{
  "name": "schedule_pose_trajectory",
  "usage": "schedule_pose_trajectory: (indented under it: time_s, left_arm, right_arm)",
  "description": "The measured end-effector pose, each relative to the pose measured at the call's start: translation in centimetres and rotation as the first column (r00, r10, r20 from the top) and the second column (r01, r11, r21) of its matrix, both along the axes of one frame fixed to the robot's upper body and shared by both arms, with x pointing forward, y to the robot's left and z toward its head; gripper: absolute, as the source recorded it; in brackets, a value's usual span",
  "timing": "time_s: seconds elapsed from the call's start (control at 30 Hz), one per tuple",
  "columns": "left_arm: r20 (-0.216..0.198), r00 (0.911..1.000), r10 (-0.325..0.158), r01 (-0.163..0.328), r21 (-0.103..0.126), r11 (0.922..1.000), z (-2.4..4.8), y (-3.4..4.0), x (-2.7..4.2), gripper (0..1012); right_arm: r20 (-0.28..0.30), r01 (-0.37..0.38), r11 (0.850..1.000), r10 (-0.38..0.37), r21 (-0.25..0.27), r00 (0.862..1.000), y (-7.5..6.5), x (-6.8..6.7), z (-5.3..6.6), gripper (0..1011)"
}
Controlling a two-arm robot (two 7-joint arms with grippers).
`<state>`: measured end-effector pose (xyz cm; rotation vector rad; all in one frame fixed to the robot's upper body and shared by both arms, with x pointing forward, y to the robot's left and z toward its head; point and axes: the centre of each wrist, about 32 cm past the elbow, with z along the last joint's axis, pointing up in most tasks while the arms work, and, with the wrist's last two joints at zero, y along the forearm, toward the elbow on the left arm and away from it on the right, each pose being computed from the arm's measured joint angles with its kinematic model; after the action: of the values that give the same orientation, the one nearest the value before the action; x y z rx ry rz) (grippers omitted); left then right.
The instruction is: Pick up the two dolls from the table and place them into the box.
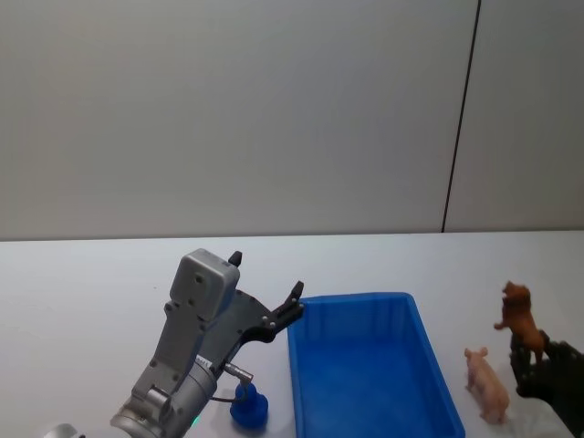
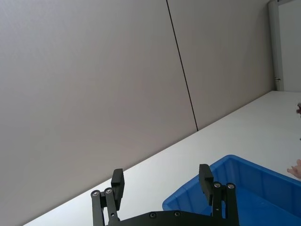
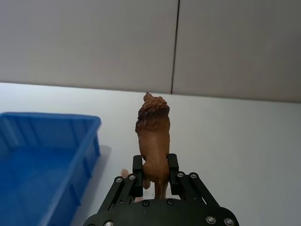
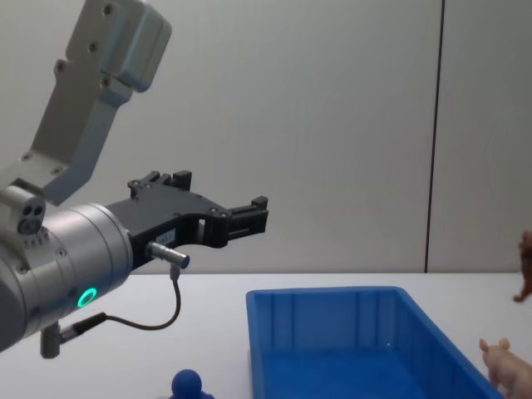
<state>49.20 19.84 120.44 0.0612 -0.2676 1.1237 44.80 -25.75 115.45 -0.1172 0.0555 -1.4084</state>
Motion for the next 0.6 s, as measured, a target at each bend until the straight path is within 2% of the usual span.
schedule_pose_trajectory:
  time_s: [0.3, 0.47, 0.6]
  left_arm:
    - [0.000, 1.0000, 0.000, 0.000, 0.000, 1.0000, 0.00, 0.00, 0.00, 1002]
    - [0.000, 1.0000, 0.000, 0.000, 0.000, 1.0000, 0.00, 0.00, 0.00, 1001]
    - [0.000, 1.0000, 0.000, 0.000, 0.000, 1.0000, 0.00, 0.00, 0.00, 1001]
  right_arm:
    - [0.055, -0.102, 0.995, 0.101, 0.019, 0.993, 1.1, 0.4, 1.5, 290]
    - [0.066, -0.166, 0.986, 0.164, 0.031, 0.984, 1.8, 0.8, 1.9, 290]
    - [0.061, -0.229, 0.972, 0.226, 0.046, 0.972, 2.7, 1.4, 1.9, 290]
